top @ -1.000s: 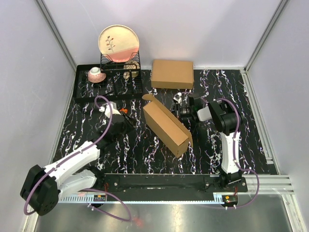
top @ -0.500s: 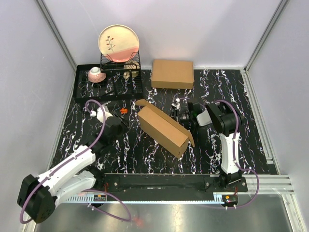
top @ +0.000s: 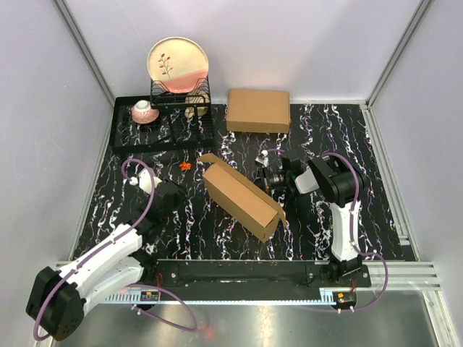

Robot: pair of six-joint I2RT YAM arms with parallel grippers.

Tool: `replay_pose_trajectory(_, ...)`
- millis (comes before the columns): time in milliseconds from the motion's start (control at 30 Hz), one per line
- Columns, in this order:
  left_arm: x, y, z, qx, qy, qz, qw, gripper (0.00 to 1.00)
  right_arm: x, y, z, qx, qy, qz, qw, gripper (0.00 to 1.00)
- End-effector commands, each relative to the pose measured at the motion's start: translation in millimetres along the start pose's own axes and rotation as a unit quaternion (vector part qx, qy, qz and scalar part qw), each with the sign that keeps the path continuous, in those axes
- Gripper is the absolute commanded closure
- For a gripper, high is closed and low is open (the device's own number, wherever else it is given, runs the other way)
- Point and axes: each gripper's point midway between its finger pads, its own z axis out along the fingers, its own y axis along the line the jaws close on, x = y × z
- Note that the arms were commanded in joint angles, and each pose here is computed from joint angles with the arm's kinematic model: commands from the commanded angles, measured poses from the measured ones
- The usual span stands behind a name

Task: Fold the paper box

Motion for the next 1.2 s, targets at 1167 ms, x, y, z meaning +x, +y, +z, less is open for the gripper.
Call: replay_pose_trajectory(1167,-141.9,-155.1,-82.3,0.292,-0.166,0.205,0.919,0.25,-46.8,168.9,-236.8,0.373,-0.516,-0.121,0.762,0.61)
